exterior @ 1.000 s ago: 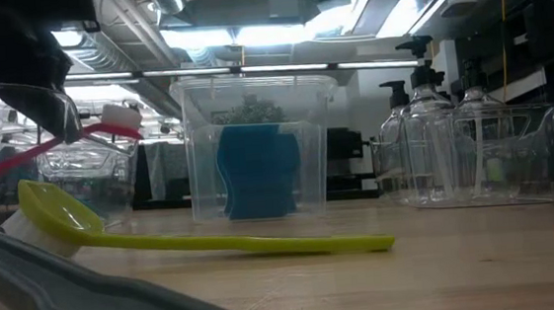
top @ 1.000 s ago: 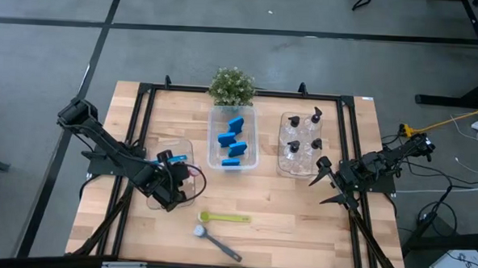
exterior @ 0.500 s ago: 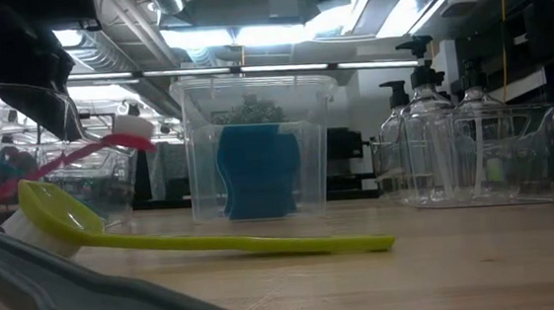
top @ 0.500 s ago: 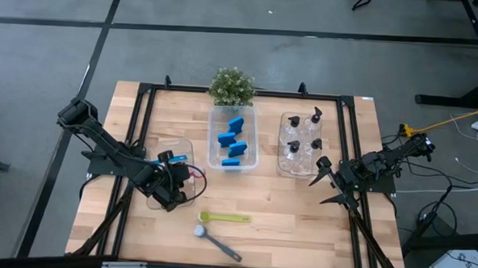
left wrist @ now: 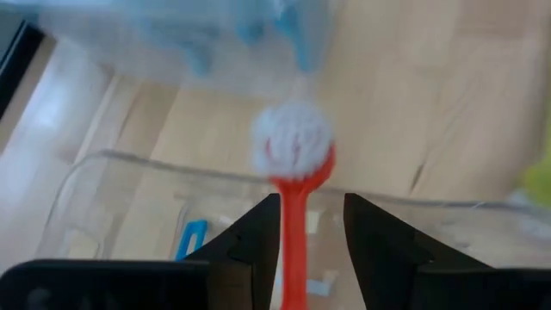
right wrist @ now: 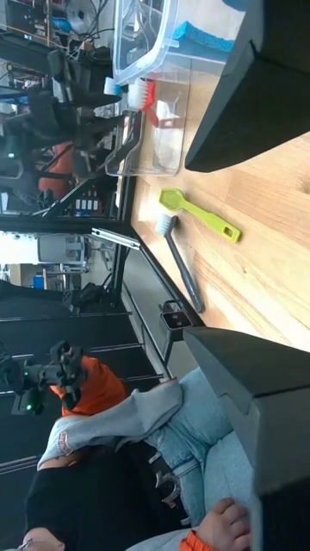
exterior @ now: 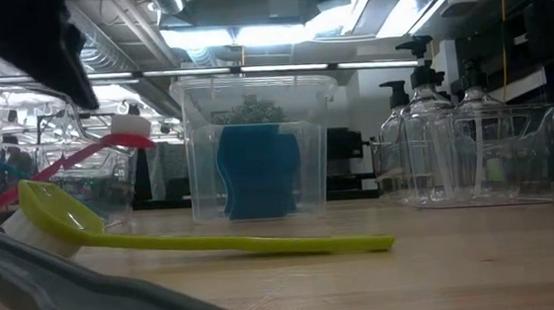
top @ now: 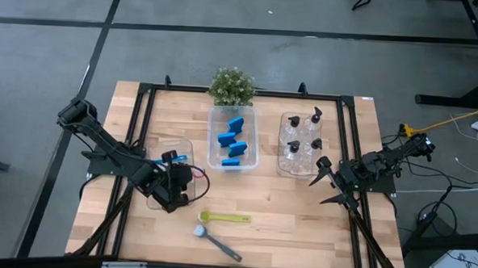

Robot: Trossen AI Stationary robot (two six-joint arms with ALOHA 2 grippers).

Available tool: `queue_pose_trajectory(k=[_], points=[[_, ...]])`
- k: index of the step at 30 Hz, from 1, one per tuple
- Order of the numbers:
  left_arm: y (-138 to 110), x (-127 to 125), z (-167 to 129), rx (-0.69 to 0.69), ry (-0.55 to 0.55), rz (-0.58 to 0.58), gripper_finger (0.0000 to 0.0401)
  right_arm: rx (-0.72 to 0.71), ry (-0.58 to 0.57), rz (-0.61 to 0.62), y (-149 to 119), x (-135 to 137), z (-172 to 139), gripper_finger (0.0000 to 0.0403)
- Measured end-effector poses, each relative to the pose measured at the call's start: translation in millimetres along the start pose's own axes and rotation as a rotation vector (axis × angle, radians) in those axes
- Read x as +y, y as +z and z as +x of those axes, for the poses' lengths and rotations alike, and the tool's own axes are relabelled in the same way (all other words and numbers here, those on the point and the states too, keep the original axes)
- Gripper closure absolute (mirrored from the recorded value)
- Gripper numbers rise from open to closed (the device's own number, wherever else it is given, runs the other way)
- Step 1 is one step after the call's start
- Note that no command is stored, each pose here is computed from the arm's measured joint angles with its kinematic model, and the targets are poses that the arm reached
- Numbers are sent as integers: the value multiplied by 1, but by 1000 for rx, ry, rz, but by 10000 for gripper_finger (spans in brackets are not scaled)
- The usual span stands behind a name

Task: Pick & Place Kitchen Sink Supplies
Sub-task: Put the gray brush into the left transparent bin

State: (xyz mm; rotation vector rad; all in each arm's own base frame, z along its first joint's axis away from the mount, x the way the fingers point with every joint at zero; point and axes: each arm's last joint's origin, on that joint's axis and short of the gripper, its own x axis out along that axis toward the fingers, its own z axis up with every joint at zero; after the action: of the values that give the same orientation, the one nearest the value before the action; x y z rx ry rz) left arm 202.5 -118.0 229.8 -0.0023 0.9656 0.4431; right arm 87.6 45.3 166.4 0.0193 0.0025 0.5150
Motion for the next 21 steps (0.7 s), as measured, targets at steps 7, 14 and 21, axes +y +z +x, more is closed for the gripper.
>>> queue_pose_trajectory(k=[7, 14, 21], points=[[23, -5, -20, -56, -72, -7, 278, 0, 0, 2, 0, 0, 0, 95], [40, -19, -28, -157, -244, 50, 278, 0, 0, 0, 0, 0, 0, 95], [48, -31, -27, -248, -297, 126, 278, 0, 0, 1, 0, 0, 0, 95]])
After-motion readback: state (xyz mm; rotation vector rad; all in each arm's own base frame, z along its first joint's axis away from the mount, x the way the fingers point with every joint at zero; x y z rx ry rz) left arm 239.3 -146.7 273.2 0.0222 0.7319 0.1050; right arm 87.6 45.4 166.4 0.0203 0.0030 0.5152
